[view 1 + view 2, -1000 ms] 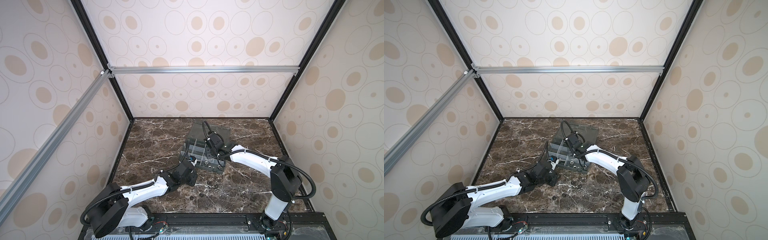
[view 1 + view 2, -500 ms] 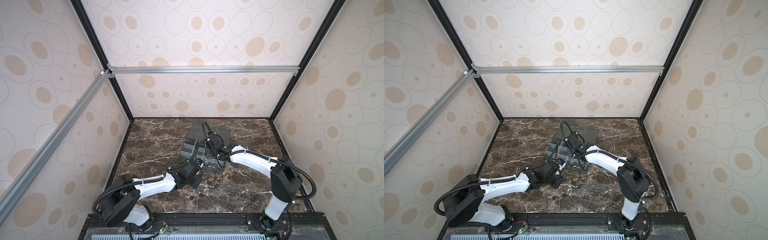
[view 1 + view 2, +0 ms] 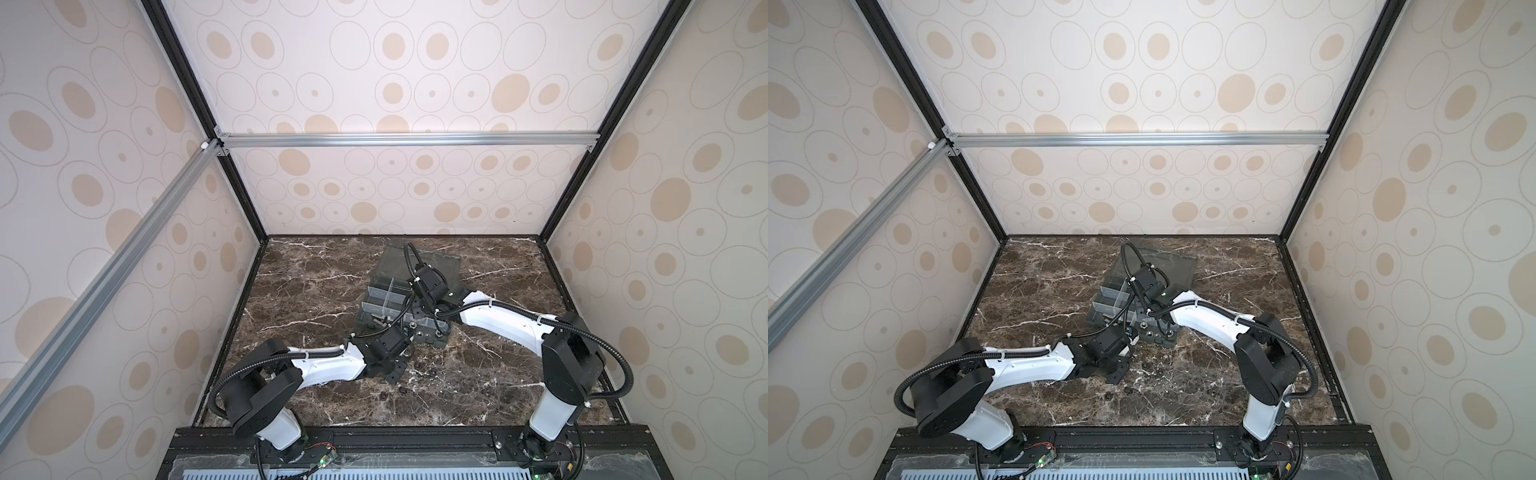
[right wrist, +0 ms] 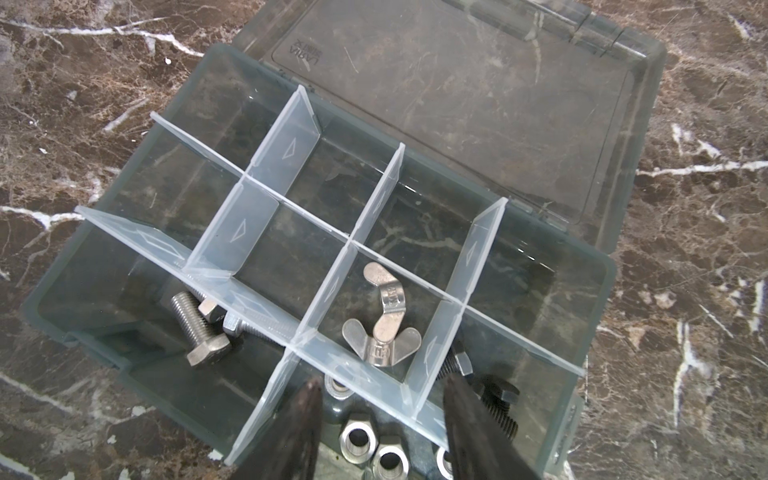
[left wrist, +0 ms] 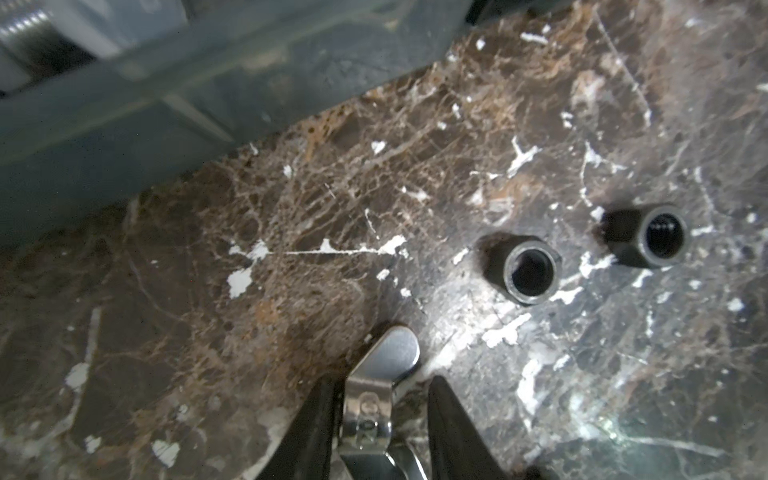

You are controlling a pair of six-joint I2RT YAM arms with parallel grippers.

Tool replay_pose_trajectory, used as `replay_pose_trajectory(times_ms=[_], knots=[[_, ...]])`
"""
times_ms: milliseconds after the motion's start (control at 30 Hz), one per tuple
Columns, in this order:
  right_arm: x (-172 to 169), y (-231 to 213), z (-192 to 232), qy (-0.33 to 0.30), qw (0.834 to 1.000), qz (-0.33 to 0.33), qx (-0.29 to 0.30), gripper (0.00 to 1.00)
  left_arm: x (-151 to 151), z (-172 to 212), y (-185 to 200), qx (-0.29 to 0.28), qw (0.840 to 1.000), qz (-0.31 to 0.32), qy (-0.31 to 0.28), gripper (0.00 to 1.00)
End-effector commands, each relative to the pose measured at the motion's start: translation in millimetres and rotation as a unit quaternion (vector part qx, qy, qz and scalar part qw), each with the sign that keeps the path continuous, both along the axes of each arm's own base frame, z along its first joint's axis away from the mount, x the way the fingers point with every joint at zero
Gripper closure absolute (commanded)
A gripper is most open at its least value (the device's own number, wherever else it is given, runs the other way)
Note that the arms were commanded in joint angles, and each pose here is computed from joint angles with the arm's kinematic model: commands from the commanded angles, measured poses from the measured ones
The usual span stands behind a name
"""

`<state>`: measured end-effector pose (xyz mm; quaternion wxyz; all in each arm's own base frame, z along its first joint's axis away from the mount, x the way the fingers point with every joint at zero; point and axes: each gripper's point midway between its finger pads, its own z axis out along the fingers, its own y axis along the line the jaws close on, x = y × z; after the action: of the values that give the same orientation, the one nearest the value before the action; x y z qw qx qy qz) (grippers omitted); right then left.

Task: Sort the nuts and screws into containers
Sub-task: 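Lower the left gripper and close it on a silver wing nut, then lift the wing nut with the left gripper and carry it over the wing nut compartment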

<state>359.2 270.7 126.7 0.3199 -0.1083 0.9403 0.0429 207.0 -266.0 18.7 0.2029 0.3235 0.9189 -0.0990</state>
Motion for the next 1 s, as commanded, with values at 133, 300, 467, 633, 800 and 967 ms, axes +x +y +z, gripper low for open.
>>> replay_pose_trajectory(times_ms=[133, 300, 467, 633, 800, 967], knots=[[-0.5, 1.7, 19.4, -0.014, 1.0, -0.004, 0.012, 0.49, 1.4, -0.4, -0.7, 0.026, 1.0, -0.008, -0.008, 0.77], [-1.8, -2.6, 24.0, -0.021, 0.999, -0.015, 0.019, 0.49, 1.7, -1.2, 3.0, 0.032, 0.999, -0.001, -0.009, 0.85], [-0.2, -2.6, 31.5, -0.038, 0.999, -0.012, 0.024, 0.49, 7.4, 19.0, -5.9, -0.009, 1.0, 0.01, -0.028, 0.88], [-1.7, -4.2, 29.4, -0.028, 0.999, -0.01, 0.015, 0.49, 18.9, 53.5, -15.6, -0.058, 0.996, 0.022, -0.066, 0.9], [-3.2, -11.7, 35.5, -0.035, 0.999, -0.016, 0.009, 0.49, 29.6, 73.9, -12.6, -0.077, 0.992, 0.041, -0.089, 0.9], [-2.3, -21.5, 50.6, -0.068, 0.997, -0.023, 0.024, 0.48, 53.1, 88.2, -0.7, -0.083, 0.986, 0.086, -0.117, 0.9]])
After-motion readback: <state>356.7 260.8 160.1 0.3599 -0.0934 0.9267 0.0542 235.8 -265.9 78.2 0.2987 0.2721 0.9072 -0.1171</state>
